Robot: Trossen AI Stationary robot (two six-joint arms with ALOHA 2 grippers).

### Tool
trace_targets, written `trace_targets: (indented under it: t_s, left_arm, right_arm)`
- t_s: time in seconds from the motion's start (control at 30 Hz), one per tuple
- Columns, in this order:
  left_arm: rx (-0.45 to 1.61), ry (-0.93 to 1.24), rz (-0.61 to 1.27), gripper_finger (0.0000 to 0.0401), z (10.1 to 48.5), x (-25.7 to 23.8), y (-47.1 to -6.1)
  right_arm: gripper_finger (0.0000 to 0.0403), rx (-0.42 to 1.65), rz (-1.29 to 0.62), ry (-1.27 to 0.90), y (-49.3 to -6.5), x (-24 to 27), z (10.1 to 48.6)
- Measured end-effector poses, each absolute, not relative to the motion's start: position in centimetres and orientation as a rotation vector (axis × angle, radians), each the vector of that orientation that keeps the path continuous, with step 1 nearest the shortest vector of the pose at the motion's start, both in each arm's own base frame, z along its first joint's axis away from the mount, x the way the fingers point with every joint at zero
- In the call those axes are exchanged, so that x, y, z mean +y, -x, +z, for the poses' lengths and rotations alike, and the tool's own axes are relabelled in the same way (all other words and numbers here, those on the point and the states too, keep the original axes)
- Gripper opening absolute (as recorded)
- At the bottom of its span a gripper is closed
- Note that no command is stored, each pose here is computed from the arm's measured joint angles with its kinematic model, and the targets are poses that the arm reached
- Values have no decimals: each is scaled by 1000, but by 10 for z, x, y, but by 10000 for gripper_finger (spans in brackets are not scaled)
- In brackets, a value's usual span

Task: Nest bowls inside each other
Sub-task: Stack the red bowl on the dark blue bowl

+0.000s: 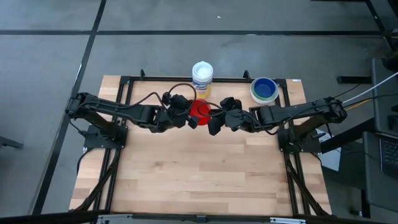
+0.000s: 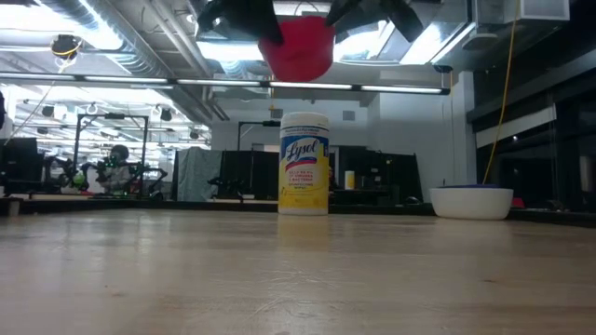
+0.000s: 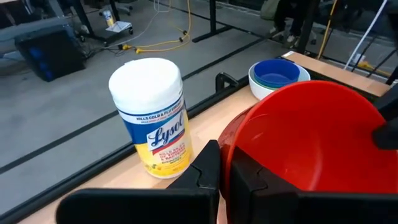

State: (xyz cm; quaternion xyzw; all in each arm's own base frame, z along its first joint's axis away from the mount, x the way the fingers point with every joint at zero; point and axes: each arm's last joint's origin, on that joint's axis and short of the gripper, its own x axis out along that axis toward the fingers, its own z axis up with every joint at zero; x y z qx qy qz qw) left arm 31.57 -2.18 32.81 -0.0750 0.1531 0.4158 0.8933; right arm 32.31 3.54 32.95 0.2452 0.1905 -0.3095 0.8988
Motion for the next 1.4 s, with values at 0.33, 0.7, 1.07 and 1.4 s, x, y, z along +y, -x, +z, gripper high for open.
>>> trace_targets:
  t_s: [0.33, 0.7, 1.07, 1.4]
  left_arm:
    - [306, 259, 779, 2, 334, -43, -313]
    - [291, 235, 735, 7, 342, -54, -313]
    - [127, 274, 539, 56, 389, -82, -280]
    - [-104, 236, 471, 60, 444, -116, -216]
  right_arm:
    - [132, 368, -654, -521, -326, 34, 330]
    - [87, 379, -664, -567, -325, 32, 328]
    - [87, 406, -834, -574, -317, 16, 320]
    - [87, 493, -1197, -701, -293, -56, 306]
